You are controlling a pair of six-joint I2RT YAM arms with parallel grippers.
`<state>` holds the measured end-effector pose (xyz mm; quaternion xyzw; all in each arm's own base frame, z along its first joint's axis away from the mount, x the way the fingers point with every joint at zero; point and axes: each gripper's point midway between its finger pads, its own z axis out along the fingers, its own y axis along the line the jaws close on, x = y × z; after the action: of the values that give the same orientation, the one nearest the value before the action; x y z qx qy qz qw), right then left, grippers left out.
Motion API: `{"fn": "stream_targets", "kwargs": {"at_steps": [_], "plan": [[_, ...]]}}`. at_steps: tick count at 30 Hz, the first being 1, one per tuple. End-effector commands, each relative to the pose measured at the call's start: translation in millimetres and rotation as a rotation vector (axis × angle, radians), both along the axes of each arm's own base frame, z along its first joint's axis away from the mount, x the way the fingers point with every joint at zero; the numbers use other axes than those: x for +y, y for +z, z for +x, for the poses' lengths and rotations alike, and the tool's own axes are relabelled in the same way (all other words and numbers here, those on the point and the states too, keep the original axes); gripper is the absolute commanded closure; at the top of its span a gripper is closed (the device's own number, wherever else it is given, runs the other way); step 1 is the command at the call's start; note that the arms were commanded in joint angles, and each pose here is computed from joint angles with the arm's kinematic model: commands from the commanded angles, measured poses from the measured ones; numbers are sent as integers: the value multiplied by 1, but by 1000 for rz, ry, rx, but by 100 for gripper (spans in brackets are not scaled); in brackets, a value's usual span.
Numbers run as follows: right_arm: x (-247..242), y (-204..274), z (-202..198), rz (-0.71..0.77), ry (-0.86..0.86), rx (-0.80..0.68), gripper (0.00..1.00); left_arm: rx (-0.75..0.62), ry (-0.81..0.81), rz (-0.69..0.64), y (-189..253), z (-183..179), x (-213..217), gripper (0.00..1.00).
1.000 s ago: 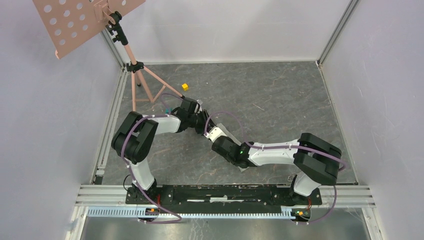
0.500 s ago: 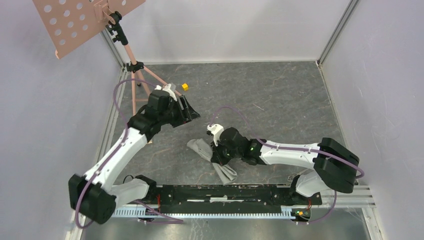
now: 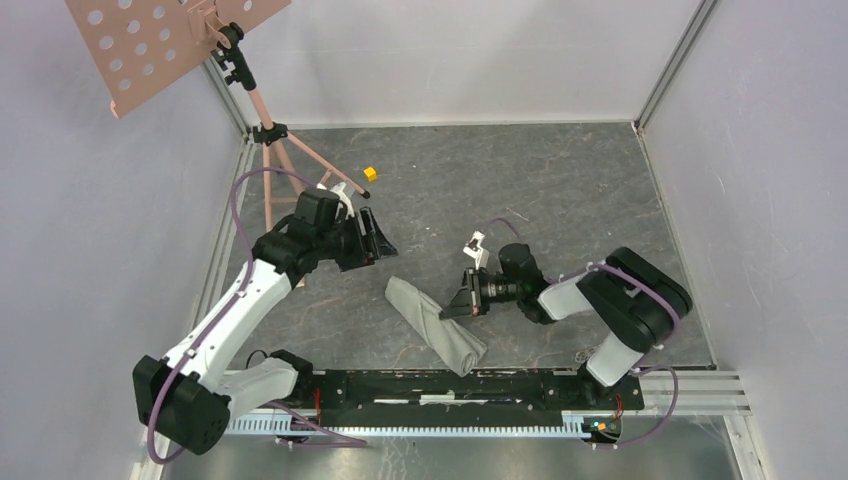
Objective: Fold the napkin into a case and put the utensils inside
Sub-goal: Turn over the smaller rectangle-folded napkin at the center of the board, then smooth out the smaller rectangle-folded napkin at the center of the board.
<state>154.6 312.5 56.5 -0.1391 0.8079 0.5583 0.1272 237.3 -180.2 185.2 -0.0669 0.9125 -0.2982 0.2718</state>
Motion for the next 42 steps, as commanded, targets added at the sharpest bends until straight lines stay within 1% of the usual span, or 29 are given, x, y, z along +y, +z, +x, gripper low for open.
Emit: {"fn": "stream_targets", "kwargs": {"at_steps": [1, 3, 4, 5, 7, 9, 10, 12, 13, 15, 17, 20, 24, 26, 28, 30, 32, 35, 38, 40, 42], "plan": [[-12, 3, 22, 90, 66, -19, 93, 44, -139, -56, -10, -12, -19, 29], [-27, -17, 41, 2, 74, -51, 89, 85, -183, -94, -18, -18, -28, 29], [-32, -21, 54, -37, 70, -83, 86, 108, -195, -119, -22, -21, -33, 29], [-41, -27, 62, -106, 66, -88, 77, 117, -205, -145, -26, -22, -38, 29], [-56, -23, 89, -195, 42, -171, 63, 140, -208, -198, -34, -22, -47, 29], [-78, -15, 111, -382, -11, -264, 51, 158, -208, -251, -41, -20, -56, 29], [-86, -10, 120, -480, -28, -323, 46, 169, -203, -272, -45, -20, -60, 30], [-89, 8, 114, -573, -12, -392, 43, 177, -193, -317, -50, -14, -68, 31], [-87, 14, 107, -595, 2, -411, 43, 179, -192, -328, -53, -11, -71, 31], [-77, 24, 82, -579, 34, -429, 45, 185, -178, -335, -58, -4, -75, 33], [-67, 27, 52, -512, 63, -410, 52, 179, -162, -337, -63, 5, -77, 34], [-65, 21, 28, -462, 56, -390, 64, 199, -135, -315, -80, 16, -79, 37], [-87, -7, 26, -538, -31, -398, 70, 203, -59, -187, -117, 32, -66, 39], [-101, -25, 25, -602, -70, -385, 71, 215, -45, -104, -139, 37, -59, 39], [-106, -36, 21, -626, -81, -367, 72, 231, -45, -35, -155, 42, -53, 41], [-100, -33, 16, -608, -71, -368, 71, 215, -35, -6, -158, 48, -50, 41], [-95, -23, 15, -603, -63, -384, 68, 191, -41, 17, -148, 53, -48, 41], [-91, -4, 21, -591, -80, -413, 58, 125, -54, 13, -115, 58, -48, 35], [-96, 1, 20, -609, -92, -407, 46, 70, -89, -31, -77, 55, -52, 30], [-102, -2, 14, -631, -95, -392, 42, 46, -110, -59, -57, 50, -54, 28], [-109, -5, 8, -646, -99, -375, 39, 25, -126, -66, -42, 42, -52, 25]]}}
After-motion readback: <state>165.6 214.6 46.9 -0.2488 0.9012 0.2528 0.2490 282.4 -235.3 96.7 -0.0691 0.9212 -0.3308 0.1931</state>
